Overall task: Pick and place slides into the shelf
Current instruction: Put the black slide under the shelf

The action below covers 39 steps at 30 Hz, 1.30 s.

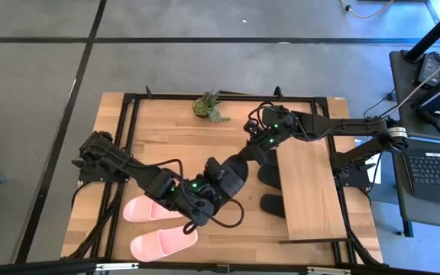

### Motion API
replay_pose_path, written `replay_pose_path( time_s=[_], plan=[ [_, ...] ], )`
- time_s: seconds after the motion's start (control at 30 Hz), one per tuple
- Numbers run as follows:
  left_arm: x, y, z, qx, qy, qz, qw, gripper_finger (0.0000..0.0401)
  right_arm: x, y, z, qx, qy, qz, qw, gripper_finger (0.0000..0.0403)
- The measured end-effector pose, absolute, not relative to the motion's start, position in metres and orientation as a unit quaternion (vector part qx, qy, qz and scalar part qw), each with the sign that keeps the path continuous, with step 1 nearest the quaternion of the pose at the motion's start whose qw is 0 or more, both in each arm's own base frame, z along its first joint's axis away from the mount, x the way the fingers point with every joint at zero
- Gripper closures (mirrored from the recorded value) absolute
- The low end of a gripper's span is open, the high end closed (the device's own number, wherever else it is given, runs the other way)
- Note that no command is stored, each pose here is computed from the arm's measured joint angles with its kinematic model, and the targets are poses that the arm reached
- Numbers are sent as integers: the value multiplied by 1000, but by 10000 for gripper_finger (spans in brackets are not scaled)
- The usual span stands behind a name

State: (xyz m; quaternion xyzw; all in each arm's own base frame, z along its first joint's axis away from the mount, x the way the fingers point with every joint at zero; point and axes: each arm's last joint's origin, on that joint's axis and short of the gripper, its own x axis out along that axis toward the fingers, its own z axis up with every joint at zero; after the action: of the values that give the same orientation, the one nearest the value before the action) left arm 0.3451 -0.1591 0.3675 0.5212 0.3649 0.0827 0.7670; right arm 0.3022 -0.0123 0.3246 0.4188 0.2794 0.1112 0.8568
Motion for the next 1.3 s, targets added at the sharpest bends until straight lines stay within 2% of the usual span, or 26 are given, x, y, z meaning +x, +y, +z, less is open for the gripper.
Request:
replay_pose_path(
  time_s=[0.17,0.37,0.63,0.8,1.0,1.3],
  plan=[
    [345,-158,368,465,356,131,800,229,302,-12,325,407,276,110,864,356],
    [333,-152,382,358,334,162,856,222,303,-16,326,389,267,109,875,356],
    [305,-142,402,167,343,116,917,221,300,-17,329,364,261,118,886,358],
    [298,-143,398,31,379,101,919,221,295,-16,335,344,248,127,897,358],
    [297,-146,399,-180,355,167,902,221,291,-16,344,309,219,136,916,358],
    [274,-169,396,-269,307,250,878,221,263,-14,358,268,220,126,929,358]
  ],
)
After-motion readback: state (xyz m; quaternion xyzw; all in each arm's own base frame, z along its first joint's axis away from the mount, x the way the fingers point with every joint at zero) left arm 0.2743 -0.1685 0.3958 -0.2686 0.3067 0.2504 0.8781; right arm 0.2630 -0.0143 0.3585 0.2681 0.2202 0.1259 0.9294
